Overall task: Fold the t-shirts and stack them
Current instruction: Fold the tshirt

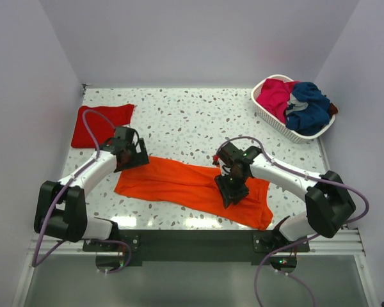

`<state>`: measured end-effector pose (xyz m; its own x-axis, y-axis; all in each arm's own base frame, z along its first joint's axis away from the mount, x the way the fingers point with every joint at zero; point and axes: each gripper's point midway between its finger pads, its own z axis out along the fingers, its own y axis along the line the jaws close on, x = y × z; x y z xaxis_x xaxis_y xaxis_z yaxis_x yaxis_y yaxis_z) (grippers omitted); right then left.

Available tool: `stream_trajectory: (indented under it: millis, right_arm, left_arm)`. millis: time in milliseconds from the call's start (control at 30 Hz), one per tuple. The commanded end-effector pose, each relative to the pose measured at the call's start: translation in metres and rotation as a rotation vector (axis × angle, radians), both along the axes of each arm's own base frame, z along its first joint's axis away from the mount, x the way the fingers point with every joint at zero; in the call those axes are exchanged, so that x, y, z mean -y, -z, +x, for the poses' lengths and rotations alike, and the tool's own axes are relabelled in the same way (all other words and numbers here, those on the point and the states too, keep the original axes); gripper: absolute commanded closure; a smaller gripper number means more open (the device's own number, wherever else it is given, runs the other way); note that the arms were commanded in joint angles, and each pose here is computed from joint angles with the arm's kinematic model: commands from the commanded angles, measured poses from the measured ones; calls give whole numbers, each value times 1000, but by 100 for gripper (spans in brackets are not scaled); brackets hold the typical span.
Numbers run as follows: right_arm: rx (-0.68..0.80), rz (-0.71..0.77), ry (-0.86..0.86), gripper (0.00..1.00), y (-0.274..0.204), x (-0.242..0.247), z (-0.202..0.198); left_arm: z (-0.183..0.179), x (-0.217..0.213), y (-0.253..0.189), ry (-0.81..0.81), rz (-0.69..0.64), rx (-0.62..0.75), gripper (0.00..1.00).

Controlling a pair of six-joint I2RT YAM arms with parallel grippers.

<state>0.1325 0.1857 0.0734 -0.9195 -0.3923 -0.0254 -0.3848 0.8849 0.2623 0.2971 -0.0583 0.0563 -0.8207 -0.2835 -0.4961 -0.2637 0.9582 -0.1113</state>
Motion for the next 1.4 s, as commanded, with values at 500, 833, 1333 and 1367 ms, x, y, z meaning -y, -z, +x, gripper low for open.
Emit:
stream_trajectory:
  millis: [500,833,1333,1367]
  right_arm:
    - [200,-92,28,57,44,1,51]
    - [249,-132,76,67,50,2,66]
    - [183,-120,69,100,18,4,49]
    - [166,-104,67,100,13,2,46]
  left_arm:
    - [-18,-7,-20,-38,-6,66,0]
    - [-27,-9,-17,-43,-7,64,0]
    - [-32,-12,-12,-38,3,64,0]
    - [-33,-12,-10,-37,3,60,0]
